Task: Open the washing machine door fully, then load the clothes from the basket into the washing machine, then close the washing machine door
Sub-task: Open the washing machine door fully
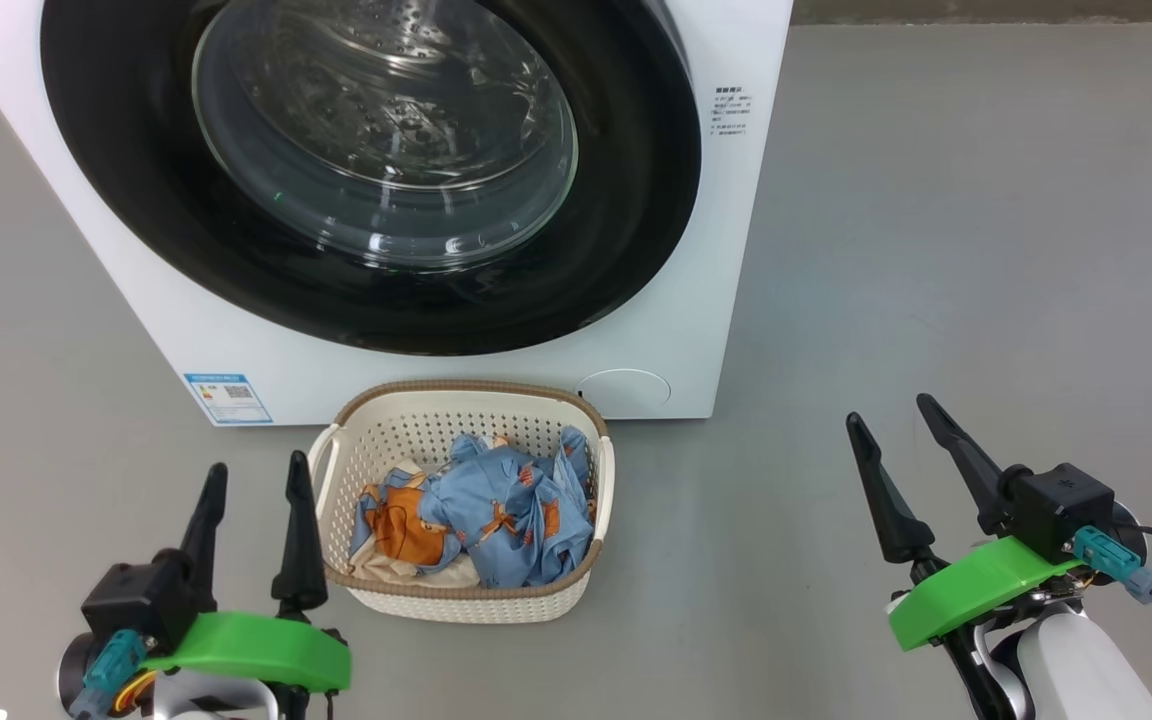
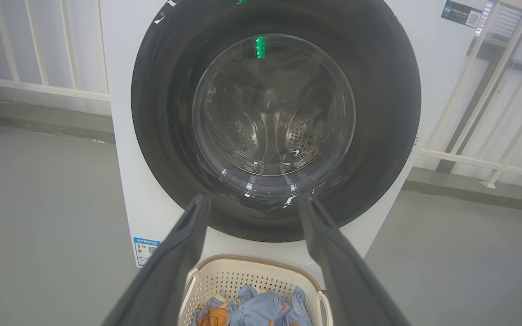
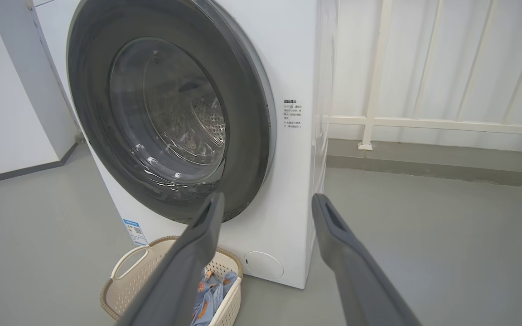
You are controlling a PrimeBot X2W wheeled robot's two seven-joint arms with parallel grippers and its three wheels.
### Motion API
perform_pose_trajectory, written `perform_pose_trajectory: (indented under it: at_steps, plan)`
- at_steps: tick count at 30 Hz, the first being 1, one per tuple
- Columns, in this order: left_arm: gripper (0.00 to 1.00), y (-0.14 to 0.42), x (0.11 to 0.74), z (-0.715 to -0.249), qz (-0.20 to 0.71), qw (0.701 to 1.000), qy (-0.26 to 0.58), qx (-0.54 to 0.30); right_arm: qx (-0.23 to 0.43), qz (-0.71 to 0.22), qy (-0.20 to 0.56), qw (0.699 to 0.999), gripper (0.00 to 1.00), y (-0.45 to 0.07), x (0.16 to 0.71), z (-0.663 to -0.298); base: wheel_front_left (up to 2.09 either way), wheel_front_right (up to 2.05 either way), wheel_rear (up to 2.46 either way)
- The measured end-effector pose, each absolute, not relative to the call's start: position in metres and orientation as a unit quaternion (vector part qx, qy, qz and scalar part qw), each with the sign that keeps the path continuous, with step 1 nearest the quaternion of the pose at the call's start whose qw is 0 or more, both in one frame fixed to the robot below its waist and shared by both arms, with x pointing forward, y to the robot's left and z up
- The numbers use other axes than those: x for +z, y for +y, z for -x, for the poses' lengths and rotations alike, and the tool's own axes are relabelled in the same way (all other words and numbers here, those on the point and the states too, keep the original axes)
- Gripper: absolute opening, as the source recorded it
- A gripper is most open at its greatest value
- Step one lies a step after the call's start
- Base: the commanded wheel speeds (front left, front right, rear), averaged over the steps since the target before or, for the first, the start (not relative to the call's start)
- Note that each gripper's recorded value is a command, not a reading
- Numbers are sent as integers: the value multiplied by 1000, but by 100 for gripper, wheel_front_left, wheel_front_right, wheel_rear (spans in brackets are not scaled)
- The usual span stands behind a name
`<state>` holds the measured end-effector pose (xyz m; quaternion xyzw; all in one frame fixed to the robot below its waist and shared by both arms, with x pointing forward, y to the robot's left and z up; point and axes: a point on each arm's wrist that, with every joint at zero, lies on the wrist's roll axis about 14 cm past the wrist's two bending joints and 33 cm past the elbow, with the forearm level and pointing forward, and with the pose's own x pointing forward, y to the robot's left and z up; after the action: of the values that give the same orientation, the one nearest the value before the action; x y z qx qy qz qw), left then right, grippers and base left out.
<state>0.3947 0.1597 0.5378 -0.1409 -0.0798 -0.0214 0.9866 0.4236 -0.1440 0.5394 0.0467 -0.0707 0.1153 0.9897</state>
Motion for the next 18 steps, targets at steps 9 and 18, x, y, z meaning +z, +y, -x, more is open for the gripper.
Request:
perform_pose_trajectory:
  at_steps: [9,18]
  plan:
    - [100,160,537,-395,141,987,-78,-21,112,-48,-73,990,100,-146,541,-424,0,0,0]
    - [100,162,532,-395,138,988,-71,-14,110,-50,-72,990,100,-147,539,-426,0,0,0]
